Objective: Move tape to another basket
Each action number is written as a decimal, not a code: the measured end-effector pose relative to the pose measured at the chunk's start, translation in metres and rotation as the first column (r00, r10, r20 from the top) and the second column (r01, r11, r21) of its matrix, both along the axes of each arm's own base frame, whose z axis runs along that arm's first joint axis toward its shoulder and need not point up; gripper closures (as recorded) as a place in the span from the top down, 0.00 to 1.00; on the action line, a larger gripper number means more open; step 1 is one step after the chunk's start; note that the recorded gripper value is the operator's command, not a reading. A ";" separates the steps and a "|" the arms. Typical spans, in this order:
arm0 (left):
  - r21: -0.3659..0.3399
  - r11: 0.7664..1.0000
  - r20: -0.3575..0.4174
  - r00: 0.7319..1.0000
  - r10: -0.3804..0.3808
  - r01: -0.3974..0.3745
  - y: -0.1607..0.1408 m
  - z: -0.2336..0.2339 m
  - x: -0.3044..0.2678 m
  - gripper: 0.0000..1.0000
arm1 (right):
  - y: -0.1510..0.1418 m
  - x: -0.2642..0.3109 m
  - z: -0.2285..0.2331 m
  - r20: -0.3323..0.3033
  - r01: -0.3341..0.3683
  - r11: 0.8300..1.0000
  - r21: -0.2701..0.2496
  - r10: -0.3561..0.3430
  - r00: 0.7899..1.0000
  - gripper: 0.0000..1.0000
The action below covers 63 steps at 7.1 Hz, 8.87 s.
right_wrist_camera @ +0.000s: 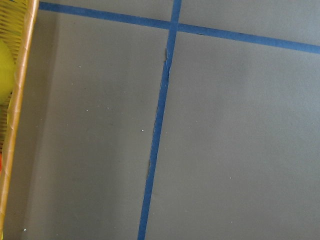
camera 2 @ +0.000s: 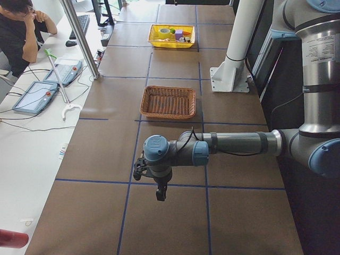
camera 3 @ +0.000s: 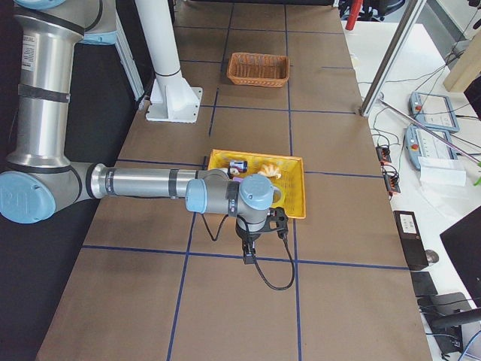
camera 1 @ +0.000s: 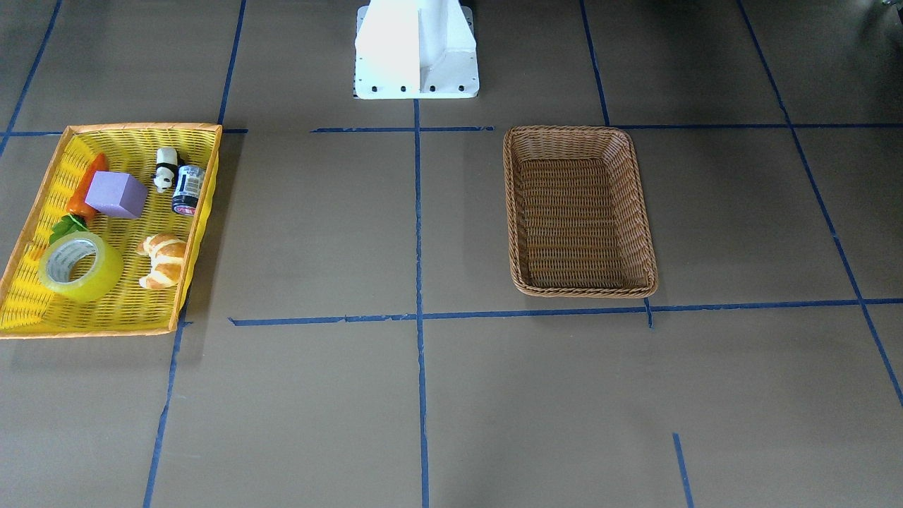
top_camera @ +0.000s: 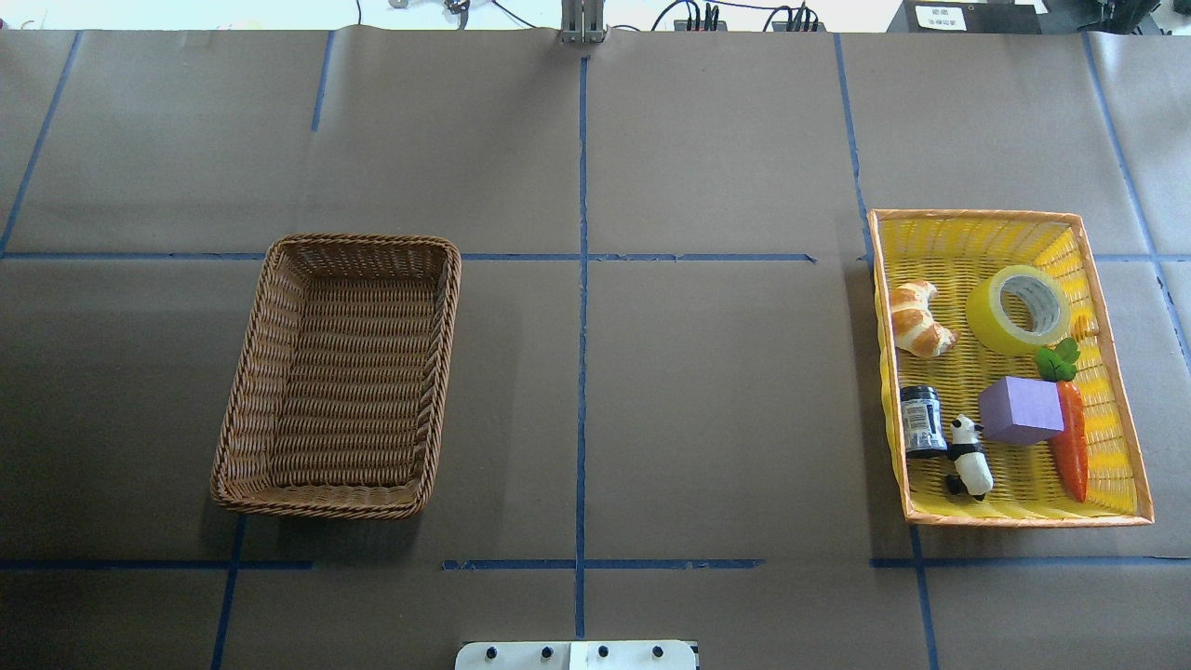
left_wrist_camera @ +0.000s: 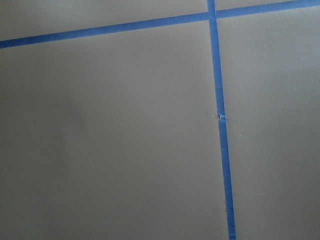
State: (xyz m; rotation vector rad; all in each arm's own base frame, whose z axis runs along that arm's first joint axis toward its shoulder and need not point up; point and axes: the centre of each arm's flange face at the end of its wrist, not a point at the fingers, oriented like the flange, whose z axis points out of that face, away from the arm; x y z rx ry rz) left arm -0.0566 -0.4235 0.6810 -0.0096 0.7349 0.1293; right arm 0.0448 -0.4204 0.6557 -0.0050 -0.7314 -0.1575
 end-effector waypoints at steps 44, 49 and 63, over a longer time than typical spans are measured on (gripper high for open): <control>0.366 0.916 -0.133 0.983 -0.125 0.166 -0.072 -0.120 0.043 1.00 | -0.121 -0.211 -0.235 0.317 -0.325 0.936 0.134 0.270 0.909 0.00; 0.215 0.889 -0.455 0.847 -0.276 0.405 -0.051 -0.200 0.170 1.00 | -0.078 -0.281 -0.284 0.577 -0.457 0.890 0.011 0.367 0.730 0.00; -0.276 0.961 -0.961 0.032 -0.275 -0.018 0.098 -0.519 0.367 1.00 | 0.093 -0.374 -0.430 0.983 -0.062 0.998 0.009 0.002 0.182 0.00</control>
